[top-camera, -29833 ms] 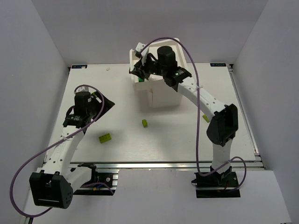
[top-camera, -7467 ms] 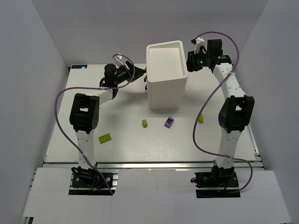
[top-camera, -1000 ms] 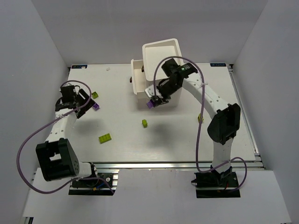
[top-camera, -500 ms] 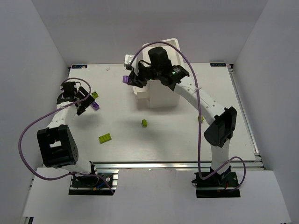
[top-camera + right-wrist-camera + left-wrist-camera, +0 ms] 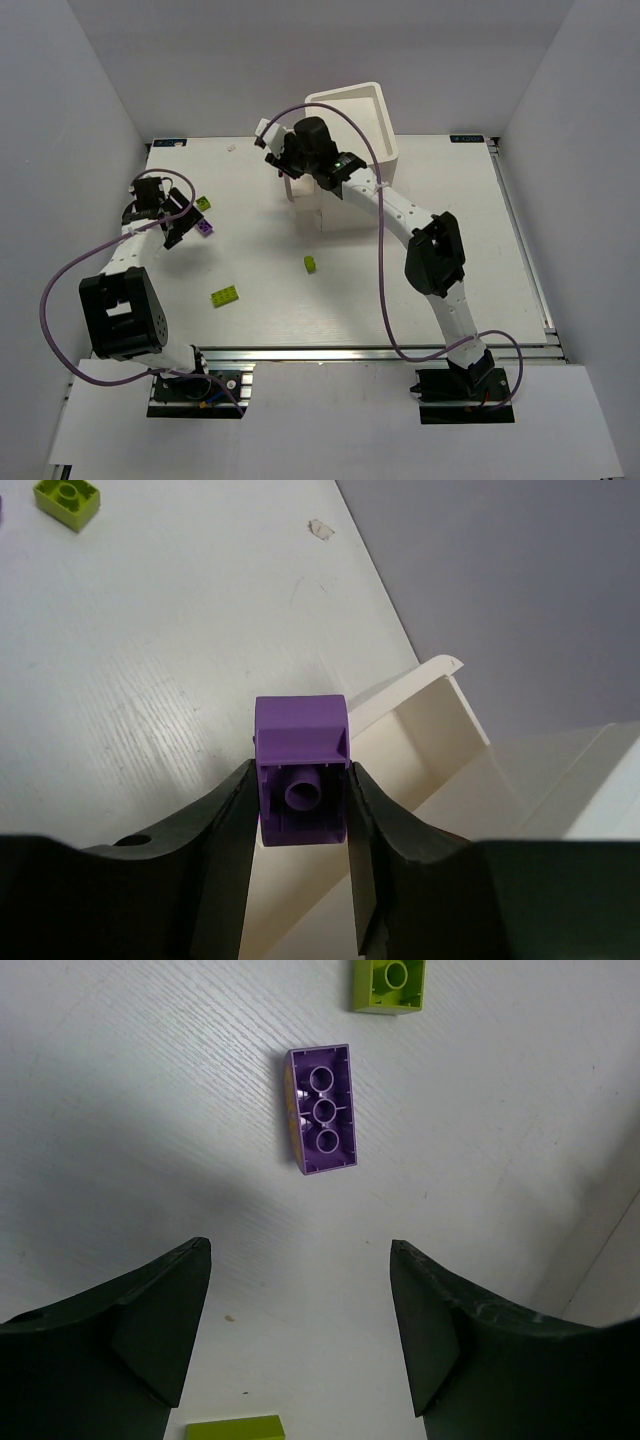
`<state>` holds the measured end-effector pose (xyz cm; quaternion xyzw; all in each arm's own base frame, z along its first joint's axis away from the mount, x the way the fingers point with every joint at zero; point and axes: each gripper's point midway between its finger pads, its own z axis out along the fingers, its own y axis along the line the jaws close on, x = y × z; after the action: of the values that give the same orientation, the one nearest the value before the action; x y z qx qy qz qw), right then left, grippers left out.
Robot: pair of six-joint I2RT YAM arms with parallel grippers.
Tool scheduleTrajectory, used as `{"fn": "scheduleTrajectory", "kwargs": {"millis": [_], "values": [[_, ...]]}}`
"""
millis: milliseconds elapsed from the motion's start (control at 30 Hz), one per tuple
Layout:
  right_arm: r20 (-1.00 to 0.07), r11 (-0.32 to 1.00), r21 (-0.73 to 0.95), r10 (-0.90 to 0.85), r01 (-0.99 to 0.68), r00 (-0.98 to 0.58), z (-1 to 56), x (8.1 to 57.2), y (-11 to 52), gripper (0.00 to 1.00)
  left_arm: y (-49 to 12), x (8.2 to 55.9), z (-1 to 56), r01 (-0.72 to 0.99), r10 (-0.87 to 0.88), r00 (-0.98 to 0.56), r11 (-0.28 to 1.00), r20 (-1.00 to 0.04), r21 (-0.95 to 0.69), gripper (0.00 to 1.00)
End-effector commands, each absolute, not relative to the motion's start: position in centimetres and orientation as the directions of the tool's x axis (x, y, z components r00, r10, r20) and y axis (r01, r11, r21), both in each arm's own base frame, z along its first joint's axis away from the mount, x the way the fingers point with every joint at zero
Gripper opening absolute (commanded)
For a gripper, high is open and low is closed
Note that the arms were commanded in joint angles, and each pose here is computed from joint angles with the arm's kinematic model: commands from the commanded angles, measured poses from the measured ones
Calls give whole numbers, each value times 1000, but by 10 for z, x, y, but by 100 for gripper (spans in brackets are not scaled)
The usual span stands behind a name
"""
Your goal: Sort the legos into containers by color
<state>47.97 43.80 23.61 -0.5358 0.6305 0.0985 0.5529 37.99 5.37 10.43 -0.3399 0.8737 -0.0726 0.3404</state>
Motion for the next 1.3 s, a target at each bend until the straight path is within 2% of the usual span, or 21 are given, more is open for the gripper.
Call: {"fn": "scheduleTrajectory", "kwargs": {"millis": [0,133,300,433,500,600,700,933,1267], "values": [[-781,465,-548,-582,-695,227,276,496,424,1,58,381,115,-527,-629,-517,768,-581,-363,82],[-744,438,-588,-623,-681,242,273,495,419,12,62,378,110,-537,-632,-520,765,-575,-355,83],[-697,393,-643,-656,-657,290,288,491,409,11,64,376,108,-544,-639,-518,759,-569,-357,83],[-616,287,-705,-701,-649,360,290,483,406,13,63,376,107,-544,-641,-517,758,-567,-361,83],[-575,228,-729,-716,-645,396,289,478,406,17,63,375,106,-544,-643,-517,757,-565,-362,83],[-528,168,-744,-741,-647,415,283,475,402,18,62,375,105,-541,-644,-516,756,-565,-367,83],[-500,124,-748,-752,-652,430,277,473,400,25,61,375,104,-542,-648,-517,754,-560,-372,83],[-485,42,-725,-739,-687,467,265,460,404,37,61,375,104,-544,-650,-515,752,-558,-374,83],[-486,42,-714,-749,-699,451,258,461,402,48,62,377,105,-547,-650,-514,751,-559,-370,83]]}}
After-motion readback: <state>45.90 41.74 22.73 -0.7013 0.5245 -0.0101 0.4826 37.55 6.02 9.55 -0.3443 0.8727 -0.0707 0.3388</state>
